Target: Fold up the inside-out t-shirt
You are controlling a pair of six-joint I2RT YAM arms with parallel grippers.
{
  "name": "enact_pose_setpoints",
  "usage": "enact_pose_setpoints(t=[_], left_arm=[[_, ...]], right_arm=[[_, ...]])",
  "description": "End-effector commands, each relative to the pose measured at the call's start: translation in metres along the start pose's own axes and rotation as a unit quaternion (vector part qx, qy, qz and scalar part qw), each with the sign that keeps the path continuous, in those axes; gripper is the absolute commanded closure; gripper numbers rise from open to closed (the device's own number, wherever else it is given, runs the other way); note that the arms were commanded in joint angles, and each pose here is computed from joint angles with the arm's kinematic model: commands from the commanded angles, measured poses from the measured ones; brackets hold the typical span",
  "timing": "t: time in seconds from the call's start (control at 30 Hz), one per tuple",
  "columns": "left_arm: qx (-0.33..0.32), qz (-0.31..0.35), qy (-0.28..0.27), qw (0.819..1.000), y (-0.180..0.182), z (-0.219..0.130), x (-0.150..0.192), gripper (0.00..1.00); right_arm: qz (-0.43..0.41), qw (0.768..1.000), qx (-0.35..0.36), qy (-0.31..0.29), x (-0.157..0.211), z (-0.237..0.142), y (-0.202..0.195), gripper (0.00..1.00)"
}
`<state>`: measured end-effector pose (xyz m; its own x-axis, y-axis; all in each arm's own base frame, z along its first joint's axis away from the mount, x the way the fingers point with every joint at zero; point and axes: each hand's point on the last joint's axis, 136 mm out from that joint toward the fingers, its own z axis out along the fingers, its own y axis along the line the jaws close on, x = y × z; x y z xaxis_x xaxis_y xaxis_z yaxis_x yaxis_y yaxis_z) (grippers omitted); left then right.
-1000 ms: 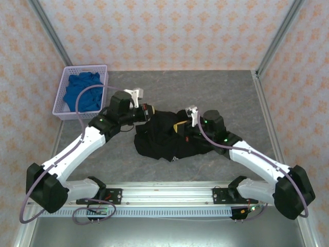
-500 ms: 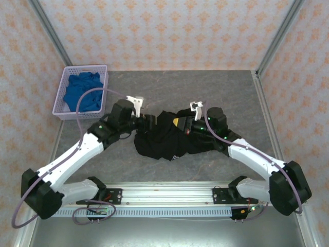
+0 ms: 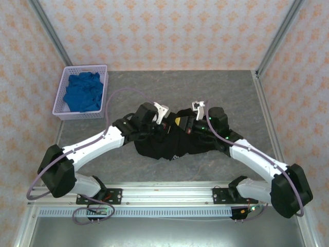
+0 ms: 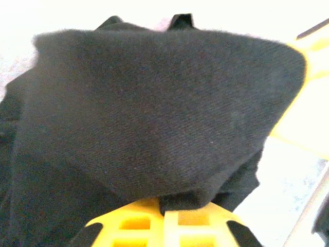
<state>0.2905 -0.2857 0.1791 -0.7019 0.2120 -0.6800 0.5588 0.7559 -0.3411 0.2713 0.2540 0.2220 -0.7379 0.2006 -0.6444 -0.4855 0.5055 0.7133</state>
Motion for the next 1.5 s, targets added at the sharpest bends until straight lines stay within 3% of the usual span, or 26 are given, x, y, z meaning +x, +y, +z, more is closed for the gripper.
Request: enact_pose_setpoints(t=[0.0,0.1,0.23,0.37,0.53,0.77,0.9,1.07,1.27,1.37,1.47], left_arm=[[0.061,0.001,-0.054,0.997,-0.020,-0.019,-0.034,1.00],[0.110,-0.027,-0.063,0.992,-0.025,-0.031,-0.034,1.00],[0.148,-0.066,-0.081,0.984,-0.026,-0.045,-0.039,1.00],[0.150,-0.072,-0.085,0.982,-0.027,-0.051,-0.041,1.00],[0.148,-0.074,-0.083,0.983,-0.027,-0.053,-0.043,1.00],[0.147,-0.061,-0.085,0.984,-0.027,-0.058,-0.040,1.00],[0.136,-0.046,-0.084,0.986,-0.023,-0.058,-0.032,1.00],[0.132,-0.043,-0.078,0.987,-0.020,-0.055,-0.026,1.00],[0.130,-0.042,-0.076,0.988,-0.020,-0.054,-0.025,1.00],[0.128,-0.042,-0.075,0.988,-0.019,-0.053,-0.025,1.00],[0.121,-0.042,-0.075,0.989,-0.017,-0.053,-0.025,1.00]], right_arm=[[-0.051,0.997,0.054,-0.011,-0.004,-0.018,-0.011,1.00],[-0.082,0.990,0.110,-0.006,-0.002,-0.028,-0.027,0.99],[-0.102,0.982,0.160,-0.012,-0.001,-0.040,-0.041,0.79],[-0.119,0.984,0.133,-0.008,0.009,-0.036,-0.028,0.62],[-0.166,0.981,0.100,0.004,0.027,-0.023,-0.005,0.52],[-0.157,0.980,0.111,-0.040,0.006,-0.016,-0.006,0.52],[-0.091,0.992,0.063,-0.060,-0.017,-0.016,-0.008,0.50],[-0.056,0.998,-0.028,-0.028,-0.020,0.001,0.012,0.46],[-0.032,0.998,-0.056,-0.015,-0.019,0.017,0.013,0.45],[-0.028,0.997,-0.074,-0.018,-0.025,0.021,0.018,0.50],[-0.024,0.995,-0.097,-0.014,-0.027,0.023,0.026,0.62]])
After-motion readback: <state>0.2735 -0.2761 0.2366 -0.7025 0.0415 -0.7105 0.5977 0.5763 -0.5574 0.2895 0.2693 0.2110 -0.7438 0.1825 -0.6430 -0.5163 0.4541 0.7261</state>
